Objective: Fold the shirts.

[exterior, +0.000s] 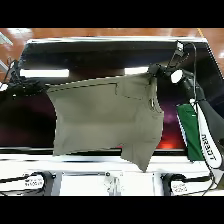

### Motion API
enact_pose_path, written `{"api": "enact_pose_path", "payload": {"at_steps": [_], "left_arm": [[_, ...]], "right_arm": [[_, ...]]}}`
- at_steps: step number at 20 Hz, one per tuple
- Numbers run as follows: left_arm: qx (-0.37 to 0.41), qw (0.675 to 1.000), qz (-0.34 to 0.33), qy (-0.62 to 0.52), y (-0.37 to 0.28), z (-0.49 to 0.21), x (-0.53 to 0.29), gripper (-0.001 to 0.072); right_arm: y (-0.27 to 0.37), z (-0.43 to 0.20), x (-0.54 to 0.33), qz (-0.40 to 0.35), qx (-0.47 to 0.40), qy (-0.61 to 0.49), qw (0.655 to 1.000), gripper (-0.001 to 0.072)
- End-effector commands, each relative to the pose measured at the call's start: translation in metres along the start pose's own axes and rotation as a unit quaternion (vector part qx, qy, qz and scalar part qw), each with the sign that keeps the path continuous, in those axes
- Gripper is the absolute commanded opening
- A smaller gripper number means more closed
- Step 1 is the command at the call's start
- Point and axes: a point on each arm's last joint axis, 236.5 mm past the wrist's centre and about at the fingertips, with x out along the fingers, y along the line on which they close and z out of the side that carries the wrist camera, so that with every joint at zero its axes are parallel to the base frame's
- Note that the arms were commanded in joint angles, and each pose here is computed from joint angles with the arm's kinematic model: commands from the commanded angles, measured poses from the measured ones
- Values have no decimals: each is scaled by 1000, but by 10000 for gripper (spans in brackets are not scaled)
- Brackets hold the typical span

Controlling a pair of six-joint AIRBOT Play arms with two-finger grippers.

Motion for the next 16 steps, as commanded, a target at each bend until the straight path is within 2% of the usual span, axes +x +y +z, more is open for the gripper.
{"api": "enact_pose_path", "payload": {"at_steps": [1,7,11,16], "left_arm": [[18,999,23,-33,10,12,27,41],[21,1000,12,11,1,-21,62,41],[17,999,1,28,0,-26,55,41],[6,983,-69,172,-28,-93,41,40]], "right_arm": [[-13,8,25,-11,2,-48,999,66],[-30,-56,51,-25,6,50,998,65],[-40,-85,32,-44,-38,133,989,66],[-45,-162,-25,-59,-30,331,941,65]]}}
